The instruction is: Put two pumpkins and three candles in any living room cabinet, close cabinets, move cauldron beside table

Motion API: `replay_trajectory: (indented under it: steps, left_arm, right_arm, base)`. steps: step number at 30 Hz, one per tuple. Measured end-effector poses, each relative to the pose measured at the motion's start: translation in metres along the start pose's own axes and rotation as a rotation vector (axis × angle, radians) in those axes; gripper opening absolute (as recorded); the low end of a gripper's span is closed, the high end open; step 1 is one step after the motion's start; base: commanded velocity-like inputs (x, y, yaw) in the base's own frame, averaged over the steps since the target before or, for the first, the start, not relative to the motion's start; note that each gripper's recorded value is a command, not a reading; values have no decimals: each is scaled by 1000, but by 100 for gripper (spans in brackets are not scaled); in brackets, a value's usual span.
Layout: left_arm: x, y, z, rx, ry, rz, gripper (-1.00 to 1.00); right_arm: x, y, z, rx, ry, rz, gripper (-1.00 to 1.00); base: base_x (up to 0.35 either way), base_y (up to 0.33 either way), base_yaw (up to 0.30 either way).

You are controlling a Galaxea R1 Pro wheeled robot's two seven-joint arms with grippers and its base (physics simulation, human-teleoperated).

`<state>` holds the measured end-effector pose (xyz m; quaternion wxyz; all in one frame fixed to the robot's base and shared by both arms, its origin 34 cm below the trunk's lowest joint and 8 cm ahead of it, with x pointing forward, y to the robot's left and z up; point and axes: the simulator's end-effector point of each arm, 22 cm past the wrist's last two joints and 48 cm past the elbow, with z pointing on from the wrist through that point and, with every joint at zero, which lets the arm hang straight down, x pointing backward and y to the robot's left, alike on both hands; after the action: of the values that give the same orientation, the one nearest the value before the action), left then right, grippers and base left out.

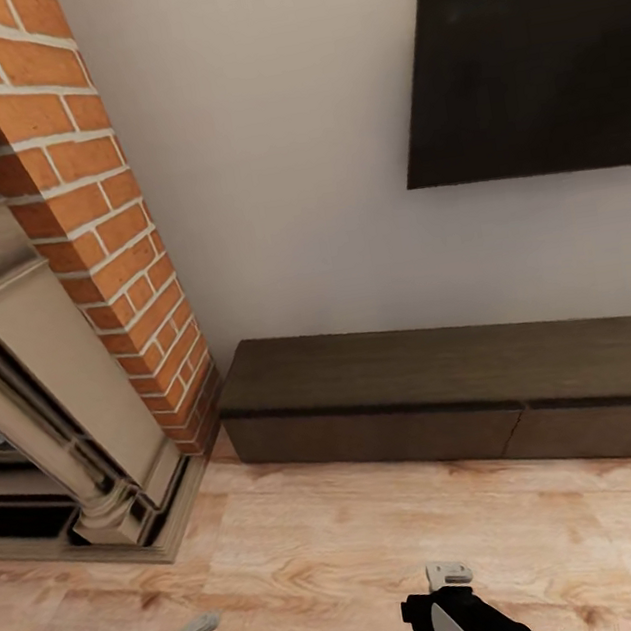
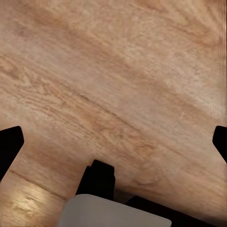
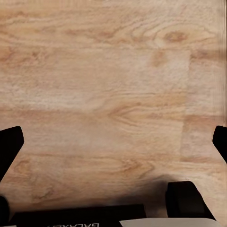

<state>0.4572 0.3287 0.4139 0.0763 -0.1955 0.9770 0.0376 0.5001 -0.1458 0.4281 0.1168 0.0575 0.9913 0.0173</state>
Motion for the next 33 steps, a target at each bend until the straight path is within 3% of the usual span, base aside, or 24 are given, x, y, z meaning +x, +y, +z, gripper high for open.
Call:
replay_trajectory:
  steps: [17, 25, 29, 33]
  left_arm:
    - [-7, -2, -5, 7, -18, -2, 100]
    - [-9, -3, -6, 9, -23, -3, 100]
    - [-24, -22, -11, 17, -70, 13, 100]
    - [-34, -36, -16, 22, -108, 11, 100]
  right_arm:
    - [-8, 8, -5, -34, -21, 6, 100]
    - [-10, 10, -7, -39, -26, 6, 100]
    - [-39, 28, -15, -42, -95, -29, 100]
    - [-61, 29, -20, -23, -154, -64, 100]
  base:
    - [19, 36, -220]
    - [97, 57, -47]
    - [0, 0, 0]
    - [0, 0, 0]
